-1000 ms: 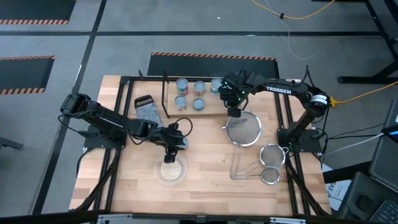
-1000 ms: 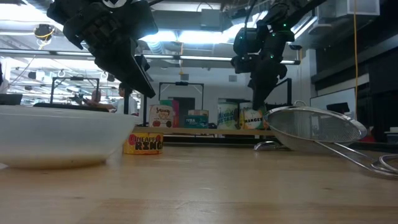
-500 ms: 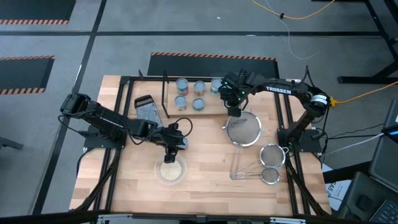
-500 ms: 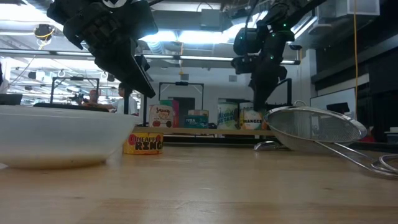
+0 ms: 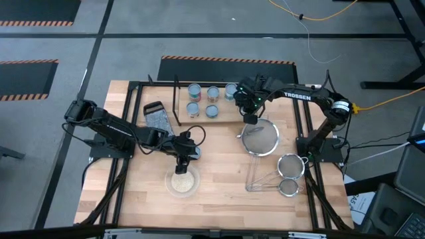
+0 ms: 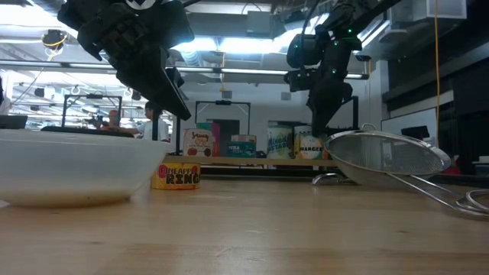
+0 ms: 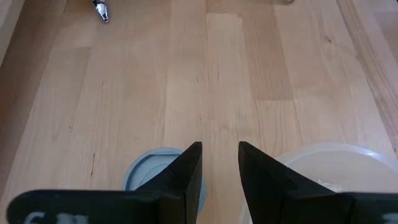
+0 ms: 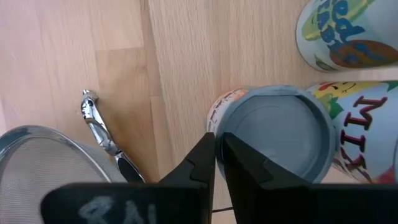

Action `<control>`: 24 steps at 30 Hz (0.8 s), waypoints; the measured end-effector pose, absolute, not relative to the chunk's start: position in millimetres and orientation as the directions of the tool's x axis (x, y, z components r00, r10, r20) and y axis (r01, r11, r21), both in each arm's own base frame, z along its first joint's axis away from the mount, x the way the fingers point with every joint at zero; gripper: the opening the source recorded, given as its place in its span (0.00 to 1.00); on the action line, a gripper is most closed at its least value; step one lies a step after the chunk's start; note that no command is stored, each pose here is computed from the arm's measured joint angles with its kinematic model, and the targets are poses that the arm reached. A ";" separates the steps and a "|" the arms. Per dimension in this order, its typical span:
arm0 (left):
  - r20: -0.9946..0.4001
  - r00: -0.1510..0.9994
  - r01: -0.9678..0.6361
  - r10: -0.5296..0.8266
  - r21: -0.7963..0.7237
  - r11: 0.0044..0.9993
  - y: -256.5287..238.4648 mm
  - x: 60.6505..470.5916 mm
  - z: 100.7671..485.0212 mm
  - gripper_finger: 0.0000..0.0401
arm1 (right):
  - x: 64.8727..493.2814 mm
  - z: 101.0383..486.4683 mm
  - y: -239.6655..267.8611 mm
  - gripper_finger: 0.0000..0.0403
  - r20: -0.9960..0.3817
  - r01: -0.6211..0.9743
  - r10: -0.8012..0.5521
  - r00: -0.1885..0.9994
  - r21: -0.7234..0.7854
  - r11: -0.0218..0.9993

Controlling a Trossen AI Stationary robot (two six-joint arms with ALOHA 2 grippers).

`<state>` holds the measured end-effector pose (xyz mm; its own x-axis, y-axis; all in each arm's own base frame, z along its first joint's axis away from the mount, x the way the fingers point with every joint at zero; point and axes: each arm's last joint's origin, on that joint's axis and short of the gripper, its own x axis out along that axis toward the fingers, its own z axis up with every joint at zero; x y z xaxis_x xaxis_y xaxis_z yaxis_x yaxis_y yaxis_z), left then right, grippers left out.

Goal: Pick and place cans onto a shelf
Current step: Put the green oranges can on the shelf, then put the yellow pineapple rings can on the shelf

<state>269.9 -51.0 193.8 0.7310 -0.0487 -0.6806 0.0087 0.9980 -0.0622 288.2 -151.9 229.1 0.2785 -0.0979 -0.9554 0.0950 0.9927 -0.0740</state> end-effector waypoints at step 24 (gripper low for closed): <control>-0.680 0.731 0.009 -0.049 -0.062 0.998 -51.0 269.9 193.8 0.24 | 288.3 229.1 -151.9 0.29 -0.955 0.098 -0.098 0.279 -0.073 0.992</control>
